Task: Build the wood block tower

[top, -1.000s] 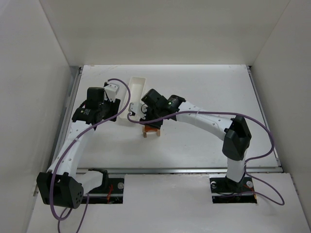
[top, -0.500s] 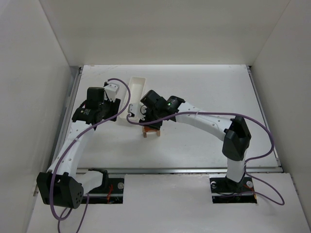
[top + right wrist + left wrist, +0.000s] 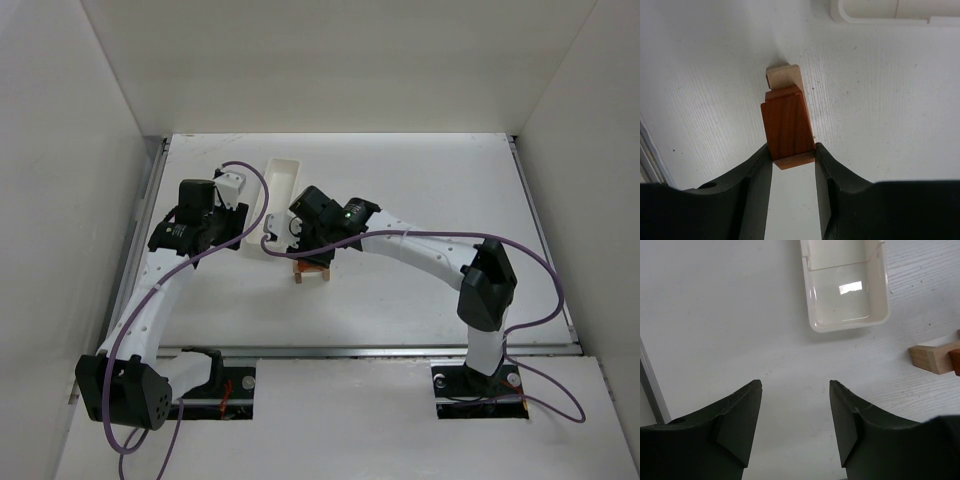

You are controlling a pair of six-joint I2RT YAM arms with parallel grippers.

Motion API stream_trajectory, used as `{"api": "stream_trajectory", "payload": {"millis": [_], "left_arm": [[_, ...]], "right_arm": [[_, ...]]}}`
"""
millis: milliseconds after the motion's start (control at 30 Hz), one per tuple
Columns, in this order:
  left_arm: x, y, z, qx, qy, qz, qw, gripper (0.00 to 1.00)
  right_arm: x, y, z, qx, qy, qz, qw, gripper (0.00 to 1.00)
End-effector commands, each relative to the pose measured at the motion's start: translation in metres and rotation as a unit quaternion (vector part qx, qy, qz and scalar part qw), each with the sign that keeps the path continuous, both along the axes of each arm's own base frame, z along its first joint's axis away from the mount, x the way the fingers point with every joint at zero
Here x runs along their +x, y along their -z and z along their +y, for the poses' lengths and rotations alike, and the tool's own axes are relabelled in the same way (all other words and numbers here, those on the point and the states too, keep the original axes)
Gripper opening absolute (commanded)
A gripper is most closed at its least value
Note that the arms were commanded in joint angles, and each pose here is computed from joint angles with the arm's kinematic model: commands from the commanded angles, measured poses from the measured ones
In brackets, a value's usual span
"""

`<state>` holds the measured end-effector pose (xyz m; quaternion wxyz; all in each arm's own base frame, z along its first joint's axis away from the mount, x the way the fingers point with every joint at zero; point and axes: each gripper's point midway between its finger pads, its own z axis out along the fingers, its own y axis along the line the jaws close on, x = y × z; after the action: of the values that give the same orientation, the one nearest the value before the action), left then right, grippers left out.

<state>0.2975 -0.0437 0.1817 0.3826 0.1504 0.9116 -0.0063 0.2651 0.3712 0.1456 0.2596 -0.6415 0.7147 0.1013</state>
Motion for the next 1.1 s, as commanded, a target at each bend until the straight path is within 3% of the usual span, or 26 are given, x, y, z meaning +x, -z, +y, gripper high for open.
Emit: {"api": "stream_trajectory", "payload": {"millis": [0, 1067], "left_arm": [[0.0027, -0.0095, -0.0022, -0.012, 0.002, -0.024, 1.0, 0.54], [0.0027, -0.0095, -0.0022, -0.012, 0.002, -0.024, 1.0, 0.54]], "right_arm": [[-0.001, 0.0008, 0.0018, 0.0, 0.005, -0.004, 1.0, 0.0], [-0.0033, 0.0063, 0.0007, -0.007, 0.009, -0.005, 1.0, 0.0]]}}
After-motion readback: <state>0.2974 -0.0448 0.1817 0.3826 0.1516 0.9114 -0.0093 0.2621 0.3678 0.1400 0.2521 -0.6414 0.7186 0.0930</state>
